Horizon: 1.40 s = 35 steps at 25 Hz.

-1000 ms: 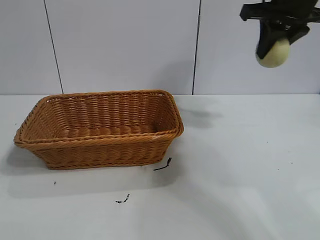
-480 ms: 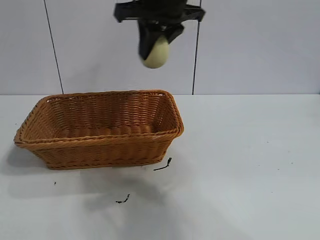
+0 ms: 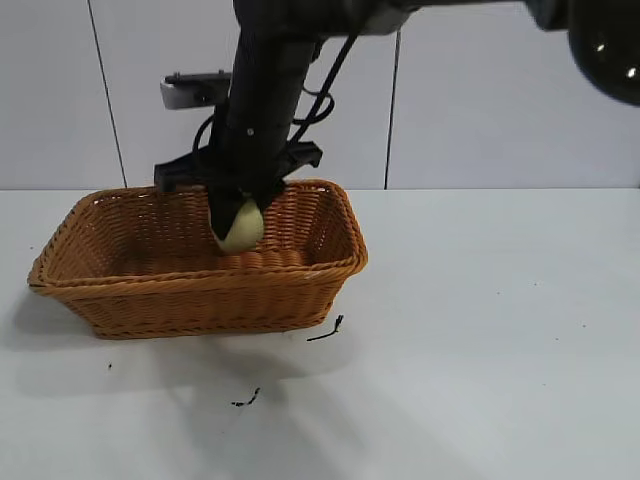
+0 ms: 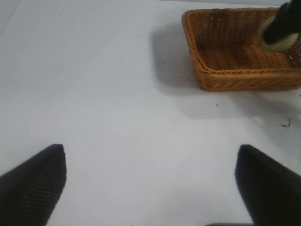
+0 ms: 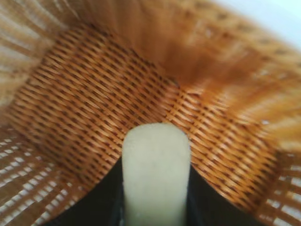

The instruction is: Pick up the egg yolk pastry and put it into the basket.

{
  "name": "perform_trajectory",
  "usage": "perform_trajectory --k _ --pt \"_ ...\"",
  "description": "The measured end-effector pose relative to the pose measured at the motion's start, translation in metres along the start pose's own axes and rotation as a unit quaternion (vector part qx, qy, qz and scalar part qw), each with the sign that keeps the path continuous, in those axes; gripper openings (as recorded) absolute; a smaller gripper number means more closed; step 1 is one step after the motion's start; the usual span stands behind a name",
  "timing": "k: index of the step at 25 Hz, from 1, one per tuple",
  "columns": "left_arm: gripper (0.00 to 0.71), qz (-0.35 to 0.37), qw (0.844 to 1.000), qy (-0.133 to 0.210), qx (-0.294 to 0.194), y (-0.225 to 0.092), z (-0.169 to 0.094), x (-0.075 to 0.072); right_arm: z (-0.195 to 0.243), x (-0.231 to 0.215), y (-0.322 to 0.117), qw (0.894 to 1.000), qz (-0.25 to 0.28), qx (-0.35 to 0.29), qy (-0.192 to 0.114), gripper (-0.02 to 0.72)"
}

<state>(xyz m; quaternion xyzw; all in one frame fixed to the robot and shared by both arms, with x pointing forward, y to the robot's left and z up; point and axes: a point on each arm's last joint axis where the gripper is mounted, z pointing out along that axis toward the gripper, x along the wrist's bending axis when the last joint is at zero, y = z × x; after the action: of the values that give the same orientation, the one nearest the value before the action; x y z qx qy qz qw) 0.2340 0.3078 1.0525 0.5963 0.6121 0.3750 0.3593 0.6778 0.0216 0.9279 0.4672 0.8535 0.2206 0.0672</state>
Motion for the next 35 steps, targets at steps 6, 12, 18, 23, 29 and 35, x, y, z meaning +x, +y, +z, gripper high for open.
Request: perform_trajectory --k 6,12,18,23,29,35 --pt "0.696 0.000 1.000 0.000 0.000 0.000 0.000 0.000 -0.037 0.004 0.024 0.999 -0.005 -0.032 0.005 0.680" --pt "0.696 0.000 1.000 0.000 0.000 0.000 0.000 0.000 -0.082 -0.017 0.044 0.997 0.009 -0.070 -0.008 0.694" --pt "0.696 0.000 1.000 0.000 0.000 0.000 0.000 0.000 -0.101 -0.104 0.041 0.993 0.075 -0.071 -0.058 0.694" --pt "0.696 0.000 1.000 0.000 0.000 0.000 0.000 0.000 -0.117 -0.189 0.023 0.983 0.136 -0.064 -0.104 0.694" --pt "0.696 0.000 1.000 0.000 0.000 0.000 0.000 0.000 -0.137 -0.261 -0.001 0.970 0.188 -0.066 -0.139 0.694" --pt "0.696 0.000 1.000 0.000 0.000 0.000 0.000 0.000 -0.148 -0.289 -0.015 0.962 0.215 -0.065 -0.153 0.694"
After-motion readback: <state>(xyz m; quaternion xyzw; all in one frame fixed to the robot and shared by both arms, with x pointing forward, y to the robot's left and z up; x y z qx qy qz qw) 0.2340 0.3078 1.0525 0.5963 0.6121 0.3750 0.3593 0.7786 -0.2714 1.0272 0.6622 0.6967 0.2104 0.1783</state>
